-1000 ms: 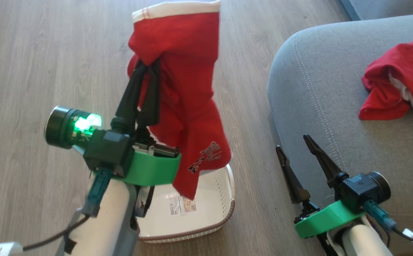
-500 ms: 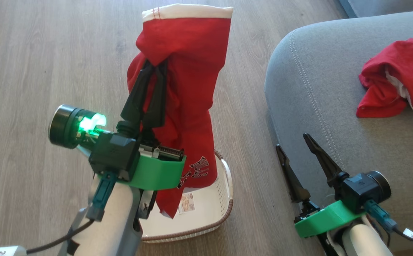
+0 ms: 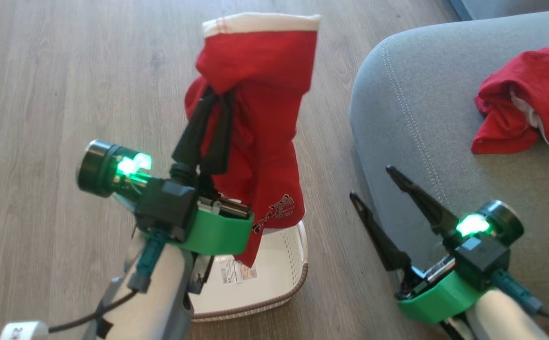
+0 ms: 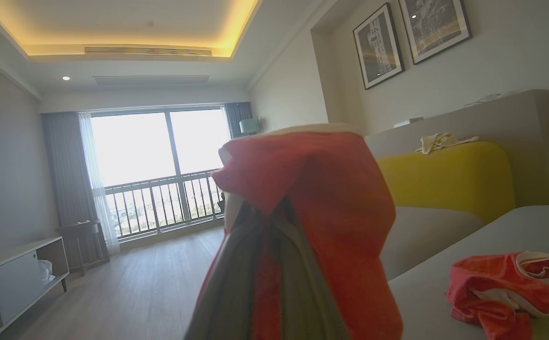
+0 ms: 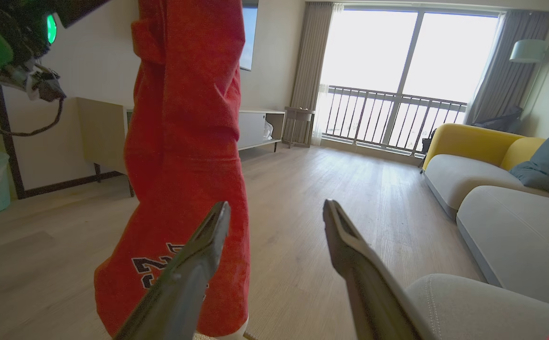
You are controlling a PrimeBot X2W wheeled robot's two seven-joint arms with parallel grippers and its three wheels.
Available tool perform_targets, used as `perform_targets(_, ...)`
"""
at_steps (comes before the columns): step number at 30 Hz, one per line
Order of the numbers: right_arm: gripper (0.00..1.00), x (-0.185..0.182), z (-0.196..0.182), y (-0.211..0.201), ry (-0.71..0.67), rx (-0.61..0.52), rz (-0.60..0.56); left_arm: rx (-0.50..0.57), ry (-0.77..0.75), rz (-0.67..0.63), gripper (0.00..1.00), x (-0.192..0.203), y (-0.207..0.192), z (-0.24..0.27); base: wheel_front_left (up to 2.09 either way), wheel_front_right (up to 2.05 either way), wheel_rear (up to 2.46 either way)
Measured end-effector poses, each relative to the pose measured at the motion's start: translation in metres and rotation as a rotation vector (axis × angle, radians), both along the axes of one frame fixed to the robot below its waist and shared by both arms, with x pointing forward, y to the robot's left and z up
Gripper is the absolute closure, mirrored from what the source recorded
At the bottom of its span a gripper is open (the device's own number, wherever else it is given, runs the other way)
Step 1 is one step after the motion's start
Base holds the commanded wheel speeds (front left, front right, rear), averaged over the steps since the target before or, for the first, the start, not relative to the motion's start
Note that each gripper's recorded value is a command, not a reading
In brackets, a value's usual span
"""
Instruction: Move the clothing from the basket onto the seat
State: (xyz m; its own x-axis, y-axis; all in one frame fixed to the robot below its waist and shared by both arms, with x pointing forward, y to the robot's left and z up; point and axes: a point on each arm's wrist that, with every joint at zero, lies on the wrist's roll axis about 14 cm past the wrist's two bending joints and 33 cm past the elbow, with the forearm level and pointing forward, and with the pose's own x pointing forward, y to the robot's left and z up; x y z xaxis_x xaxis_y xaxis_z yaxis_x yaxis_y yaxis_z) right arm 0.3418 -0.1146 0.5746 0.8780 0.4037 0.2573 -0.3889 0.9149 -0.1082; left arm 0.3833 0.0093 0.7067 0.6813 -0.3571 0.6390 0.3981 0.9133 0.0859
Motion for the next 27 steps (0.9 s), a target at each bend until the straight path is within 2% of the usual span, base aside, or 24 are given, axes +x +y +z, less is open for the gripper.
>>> perform_targets(5,0.00,0.005,0.018,-0.001,-0.053,-0.019,0.028,0.040,-0.002,-0.062,1.00,-0.007,-0.016,-0.005,0.00,0.00,0.00)
perform_targets(9,0.00,0.004,0.016,0.005,-0.046,-0.038,0.069,0.083,-0.011,-0.119,1.00,-0.016,-0.031,-0.011,0.00,0.00,0.00)
perform_targets(16,0.00,0.005,0.004,0.015,-0.003,-0.061,0.135,0.136,-0.024,-0.191,1.00,-0.031,-0.047,-0.017,0.00,0.00,0.00)
perform_targets(27,0.00,0.004,-0.030,0.028,0.115,-0.094,0.215,0.137,-0.103,-0.235,1.00,-0.047,-0.055,0.002,0.00,0.00,0.00)
